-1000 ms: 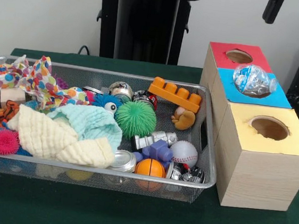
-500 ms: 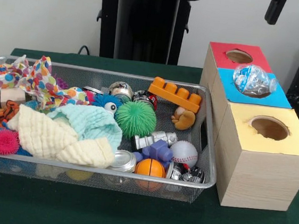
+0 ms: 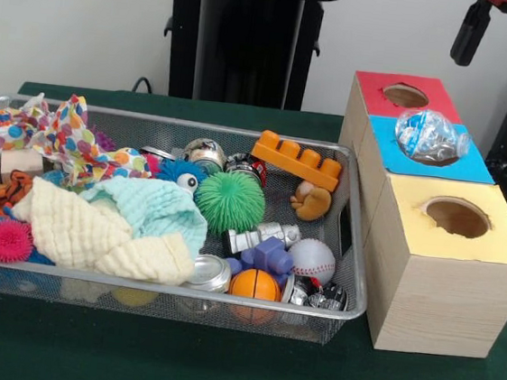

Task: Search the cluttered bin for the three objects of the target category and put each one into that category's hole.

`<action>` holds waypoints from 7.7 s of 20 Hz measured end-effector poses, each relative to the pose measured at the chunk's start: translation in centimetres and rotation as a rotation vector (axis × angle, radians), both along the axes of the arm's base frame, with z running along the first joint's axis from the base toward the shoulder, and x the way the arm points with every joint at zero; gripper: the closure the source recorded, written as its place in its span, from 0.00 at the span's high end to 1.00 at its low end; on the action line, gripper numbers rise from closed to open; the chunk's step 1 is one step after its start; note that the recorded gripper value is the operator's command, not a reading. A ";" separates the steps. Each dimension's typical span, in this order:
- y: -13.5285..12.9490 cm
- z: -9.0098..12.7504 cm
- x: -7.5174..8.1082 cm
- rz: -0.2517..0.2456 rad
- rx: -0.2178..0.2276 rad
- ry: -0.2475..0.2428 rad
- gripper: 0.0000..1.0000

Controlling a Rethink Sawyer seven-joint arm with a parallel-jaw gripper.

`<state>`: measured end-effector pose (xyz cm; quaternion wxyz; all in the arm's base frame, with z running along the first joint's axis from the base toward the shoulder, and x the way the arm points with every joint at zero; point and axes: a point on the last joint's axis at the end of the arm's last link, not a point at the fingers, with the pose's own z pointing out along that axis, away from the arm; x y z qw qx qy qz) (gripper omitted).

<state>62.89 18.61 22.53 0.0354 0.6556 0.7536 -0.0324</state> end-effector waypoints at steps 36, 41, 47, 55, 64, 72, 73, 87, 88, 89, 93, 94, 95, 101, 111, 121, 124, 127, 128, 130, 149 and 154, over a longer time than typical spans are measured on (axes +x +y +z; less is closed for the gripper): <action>1.1 -3.4 3.4 -0.008 -0.014 -0.107 0.00; 1.3 -3.9 3.4 -0.005 -0.014 -0.104 0.00; 1.3 -3.7 3.4 -0.004 -0.013 -0.106 0.00; 1.2 -2.2 3.3 -0.010 -0.002 -0.124 0.00; 0.5 -2.0 2.0 -0.032 0.004 -0.109 0.00; 0.0 -3.2 0.1 -0.052 0.012 -0.067 0.00; 0.0 -3.4 0.0 -0.054 0.013 -0.063 0.00; 0.4 -7.6 -2.2 -0.057 0.002 -0.068 0.00; 0.4 -7.8 -2.2 -0.056 0.000 -0.072 0.00; 0.5 -8.2 -2.3 -0.054 -0.005 -0.079 0.00; 0.5 -8.4 -2.4 -0.053 -0.008 -0.085 0.00; 0.5 -8.5 -2.4 -0.054 -0.008 -0.085 0.00; 0.4 -8.5 -2.4 -0.054 -0.008 -0.084 0.00; 0.4 -8.6 -2.7 -0.056 -0.008 -0.078 0.00; 0.7 -10.9 -3.8 -0.063 0.000 -0.091 0.00; 1.1 -13.7 -3.8 -0.062 0.001 -0.115 0.00; 1.2 -14.2 -3.7 -0.061 0.003 -0.121 0.00; 1.2 -14.2 -3.8 -0.064 0.005 -0.121 0.00; 1.2 -14.2 -3.8 -0.064 0.006 -0.120 0.00; 1.2 -14.2 -3.8 -0.065 0.007 -0.120 0.00; 1.0 -14.2 -3.7 -0.072 0.020 -0.117 0.00; 1.0 -14.1 -3.8 -0.070 0.016 -0.114 0.00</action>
